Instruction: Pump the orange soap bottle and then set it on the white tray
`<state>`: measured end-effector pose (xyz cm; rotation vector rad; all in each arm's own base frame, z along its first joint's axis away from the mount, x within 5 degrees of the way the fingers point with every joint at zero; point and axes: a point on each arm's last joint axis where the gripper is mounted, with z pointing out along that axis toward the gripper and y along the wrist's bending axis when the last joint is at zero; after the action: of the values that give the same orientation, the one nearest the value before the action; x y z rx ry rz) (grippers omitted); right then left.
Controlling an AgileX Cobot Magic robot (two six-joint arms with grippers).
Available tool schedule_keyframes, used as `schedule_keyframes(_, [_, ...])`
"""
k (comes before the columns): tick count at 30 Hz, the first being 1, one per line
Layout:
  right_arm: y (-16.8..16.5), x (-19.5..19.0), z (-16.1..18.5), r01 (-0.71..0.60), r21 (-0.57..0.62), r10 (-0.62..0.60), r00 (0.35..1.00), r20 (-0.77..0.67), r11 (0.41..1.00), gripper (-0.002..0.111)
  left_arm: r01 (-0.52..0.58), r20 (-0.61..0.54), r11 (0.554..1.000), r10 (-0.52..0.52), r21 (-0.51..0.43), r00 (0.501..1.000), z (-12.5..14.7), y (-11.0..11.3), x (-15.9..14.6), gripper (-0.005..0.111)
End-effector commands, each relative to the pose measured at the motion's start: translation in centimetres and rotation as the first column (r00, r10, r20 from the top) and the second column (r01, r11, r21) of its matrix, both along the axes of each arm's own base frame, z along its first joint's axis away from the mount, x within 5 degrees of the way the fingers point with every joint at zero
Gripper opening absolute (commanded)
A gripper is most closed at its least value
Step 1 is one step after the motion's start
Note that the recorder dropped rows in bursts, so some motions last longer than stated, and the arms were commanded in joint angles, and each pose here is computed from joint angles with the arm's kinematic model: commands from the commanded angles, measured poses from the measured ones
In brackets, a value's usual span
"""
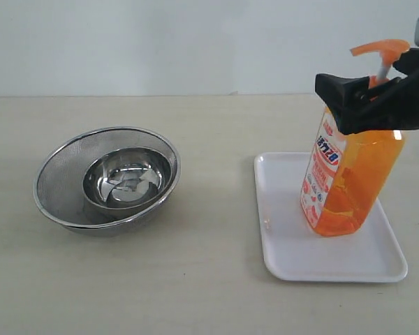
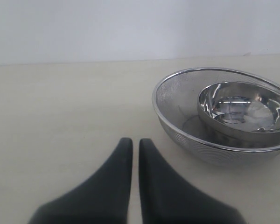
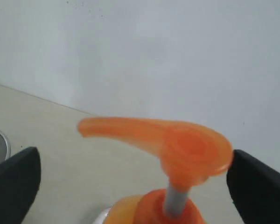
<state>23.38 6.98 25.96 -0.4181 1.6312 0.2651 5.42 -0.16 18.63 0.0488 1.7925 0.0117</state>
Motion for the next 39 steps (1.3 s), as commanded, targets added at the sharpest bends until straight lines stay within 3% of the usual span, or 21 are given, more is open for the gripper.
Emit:
schedule_keyframes(1, [-0.1,0.0,0.1,0.016,0.023,-0.015,1.000,-0.022,1.000,0.105,-0.002,-0.001,1.000,0.002,-0.016,1.000,-0.1,0.0,0.0,0.005])
schedule_keyframes(8, [0.0,-0.2,-0.8,0.003,0.017,-0.001,0.992,-0.127,1.000,0.105,-0.002,-0.001,1.000,0.002,-0.016,1.000,-0.1,0.0,0.0,0.005])
schedule_keyframes(15, [-0.4,-0.3,-1.6,0.074,0.074,-0.053,0.966,-0.252,0.994,0.105,-0.002,-0.001,1.000,0.002,-0.016,1.000,-0.1,0.0,0.0,0.005])
schedule_keyframes(19, [0.0,-1.7,-3.0,-0.008,0.109,0.030,0.981,-0.194,0.994,0.105,-0.002,-0.001,1.000,0.002,-0.016,1.000,-0.1,0.0,0.0,0.005])
schedule_keyframes(26, [-0.6,-2.0,-4.6,0.046,0.063,-0.033,0.981,-0.193,0.997,0.105,-0.002,-0.001,1.000,0.002,-0.016,1.000,-0.1,0.0,0.0,0.005])
schedule_keyframes(32, [-0.2,-0.6,-7.1,0.045,0.102,-0.019,0.970,-0.241,0.994,0.105,-0.002,-0.001,1.000,0.002,-0.016,1.000,-0.1,0.0,0.0,0.005])
schedule_keyframes(39, [-0.3,-0.4,-7.2,0.071,0.120,-0.040,0.970,-0.240,0.990,0.105,-0.002,-0.001,1.000,0.002,-0.016,1.000,-0.1,0.0,0.0,0.005])
